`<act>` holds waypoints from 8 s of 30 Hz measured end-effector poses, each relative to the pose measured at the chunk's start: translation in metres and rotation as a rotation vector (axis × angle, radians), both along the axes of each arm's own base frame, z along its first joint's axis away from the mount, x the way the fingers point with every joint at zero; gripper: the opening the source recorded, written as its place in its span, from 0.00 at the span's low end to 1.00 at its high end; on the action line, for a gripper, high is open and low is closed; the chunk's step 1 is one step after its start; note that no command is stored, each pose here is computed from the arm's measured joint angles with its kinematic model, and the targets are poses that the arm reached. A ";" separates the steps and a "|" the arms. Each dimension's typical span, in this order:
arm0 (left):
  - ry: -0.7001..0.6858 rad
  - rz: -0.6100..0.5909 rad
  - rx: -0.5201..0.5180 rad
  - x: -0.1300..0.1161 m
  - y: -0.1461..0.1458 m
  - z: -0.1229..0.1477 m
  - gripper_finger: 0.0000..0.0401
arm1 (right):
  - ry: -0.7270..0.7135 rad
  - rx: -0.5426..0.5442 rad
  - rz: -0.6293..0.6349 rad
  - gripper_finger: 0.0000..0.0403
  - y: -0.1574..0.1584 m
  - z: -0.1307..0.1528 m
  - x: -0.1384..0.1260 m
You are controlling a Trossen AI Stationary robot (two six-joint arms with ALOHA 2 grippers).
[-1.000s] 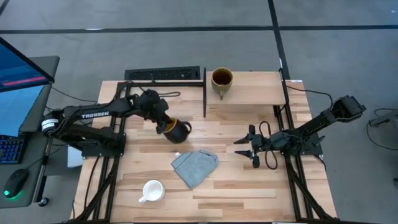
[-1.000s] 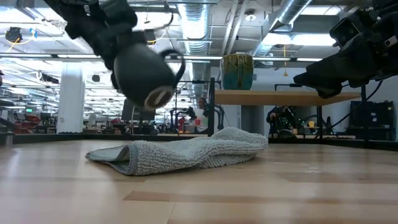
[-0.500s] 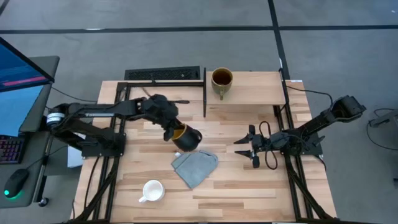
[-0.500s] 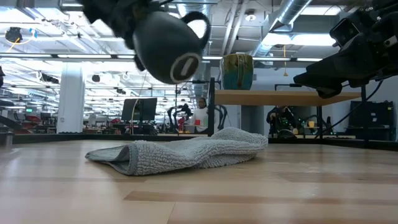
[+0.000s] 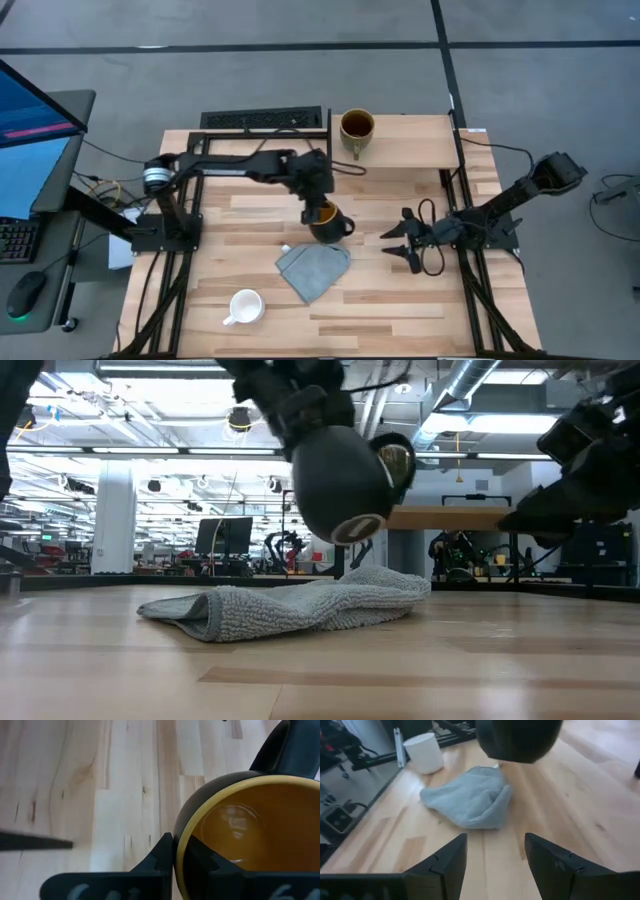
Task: Stack small to large cups/mugs on shelf
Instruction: Put the yellow mug on the shelf
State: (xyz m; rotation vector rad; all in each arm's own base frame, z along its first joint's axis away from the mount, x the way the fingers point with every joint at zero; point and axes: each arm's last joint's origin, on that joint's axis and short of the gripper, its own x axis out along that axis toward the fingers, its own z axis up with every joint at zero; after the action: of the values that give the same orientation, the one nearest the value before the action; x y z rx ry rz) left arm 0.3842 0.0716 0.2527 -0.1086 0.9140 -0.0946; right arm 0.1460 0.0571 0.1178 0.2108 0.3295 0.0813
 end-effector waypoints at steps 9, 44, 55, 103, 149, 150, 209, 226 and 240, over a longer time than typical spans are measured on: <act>0.068 0.014 0.143 0.047 0.000 -0.010 0.02 | 0.057 0.084 0.037 0.55 0.008 -0.001 -0.010; 0.142 -0.019 0.273 0.081 -0.040 -0.032 0.17 | 0.035 0.097 0.119 0.55 0.018 0.004 -0.018; 0.137 -0.026 0.270 0.081 -0.040 -0.032 0.18 | 0.037 0.096 0.119 0.55 0.018 0.004 -0.018; -0.160 -0.016 0.223 0.029 -0.051 0.115 0.47 | 0.030 0.074 0.120 0.55 0.031 0.002 -0.027; -0.733 0.142 0.327 -0.181 -0.058 -0.019 0.47 | -0.077 -0.124 0.022 0.55 -0.036 0.046 0.009; -0.731 0.141 0.328 -0.181 -0.058 -0.019 0.47 | -0.062 -0.106 0.018 0.55 -0.039 0.046 0.006; -0.971 0.340 0.269 -0.269 -0.059 -0.075 0.47 | -0.023 0.004 0.139 0.55 -0.020 0.046 -0.005; -0.956 0.379 0.255 -0.270 -0.058 -0.077 0.47 | -0.003 0.111 0.100 0.55 -0.021 0.046 -0.005; -0.948 0.377 0.257 -0.270 -0.058 -0.079 0.47 | 0.058 0.050 -0.034 0.55 -0.030 0.037 0.001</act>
State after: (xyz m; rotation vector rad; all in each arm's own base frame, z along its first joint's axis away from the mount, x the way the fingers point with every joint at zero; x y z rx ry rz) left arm 0.1144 0.0136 0.1740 0.0118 -0.0550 0.3052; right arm 0.1472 0.0274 0.1546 0.2681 0.3820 0.0501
